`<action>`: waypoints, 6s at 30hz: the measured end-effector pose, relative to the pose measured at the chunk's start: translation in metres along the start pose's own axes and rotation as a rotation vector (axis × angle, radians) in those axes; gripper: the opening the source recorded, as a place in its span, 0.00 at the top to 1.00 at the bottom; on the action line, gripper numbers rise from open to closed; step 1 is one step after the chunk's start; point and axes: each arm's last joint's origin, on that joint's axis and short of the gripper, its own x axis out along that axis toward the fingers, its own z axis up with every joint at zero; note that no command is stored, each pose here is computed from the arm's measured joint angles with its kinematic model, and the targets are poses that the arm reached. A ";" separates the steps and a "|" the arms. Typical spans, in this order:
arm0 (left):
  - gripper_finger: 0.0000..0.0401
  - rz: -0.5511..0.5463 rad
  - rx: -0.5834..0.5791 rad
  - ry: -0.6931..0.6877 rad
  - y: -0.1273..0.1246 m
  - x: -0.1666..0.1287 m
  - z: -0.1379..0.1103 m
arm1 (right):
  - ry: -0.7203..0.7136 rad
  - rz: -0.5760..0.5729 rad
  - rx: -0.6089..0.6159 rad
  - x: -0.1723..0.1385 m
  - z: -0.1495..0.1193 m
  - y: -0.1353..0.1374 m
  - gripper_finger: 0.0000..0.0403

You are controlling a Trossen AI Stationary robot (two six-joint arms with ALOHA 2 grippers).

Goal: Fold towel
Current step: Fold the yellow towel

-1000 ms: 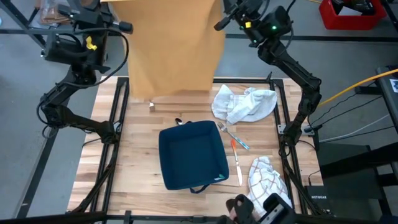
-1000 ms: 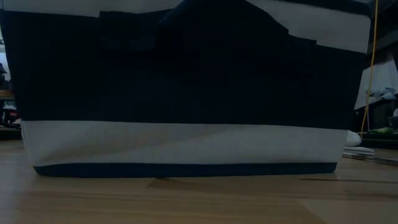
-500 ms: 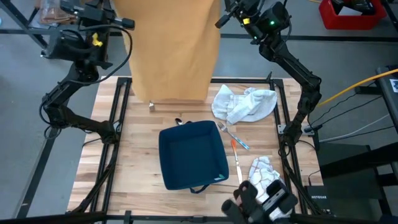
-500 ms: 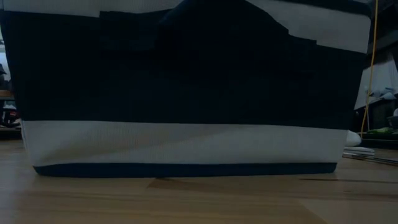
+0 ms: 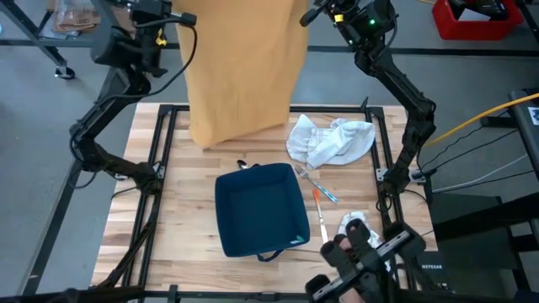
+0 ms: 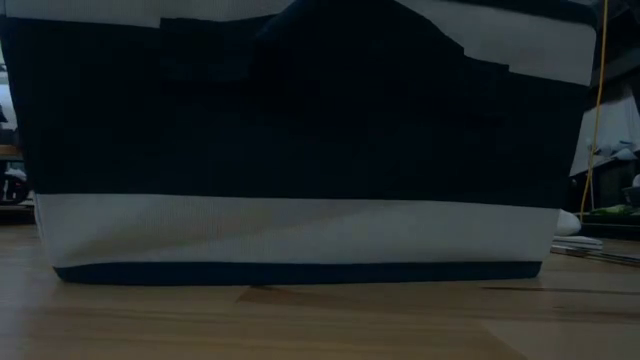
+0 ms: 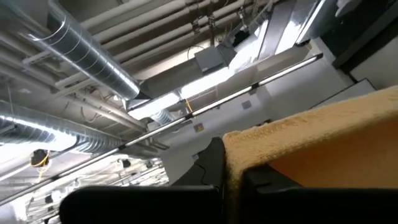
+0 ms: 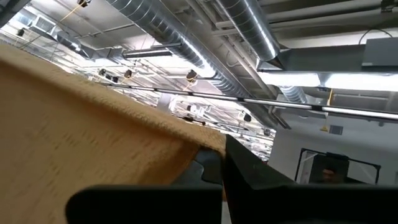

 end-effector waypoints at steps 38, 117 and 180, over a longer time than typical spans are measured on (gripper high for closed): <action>1.00 -0.520 -0.356 0.348 0.061 -0.099 0.012 | 0.401 0.542 0.122 -0.026 -0.009 0.071 1.00; 1.00 -0.371 -0.417 1.036 0.043 -0.155 -0.037 | 0.808 0.737 0.047 -0.037 -0.088 0.100 1.00; 1.00 -0.077 0.321 0.027 0.035 -0.051 0.088 | 0.238 -0.002 -0.762 -0.035 0.058 0.018 1.00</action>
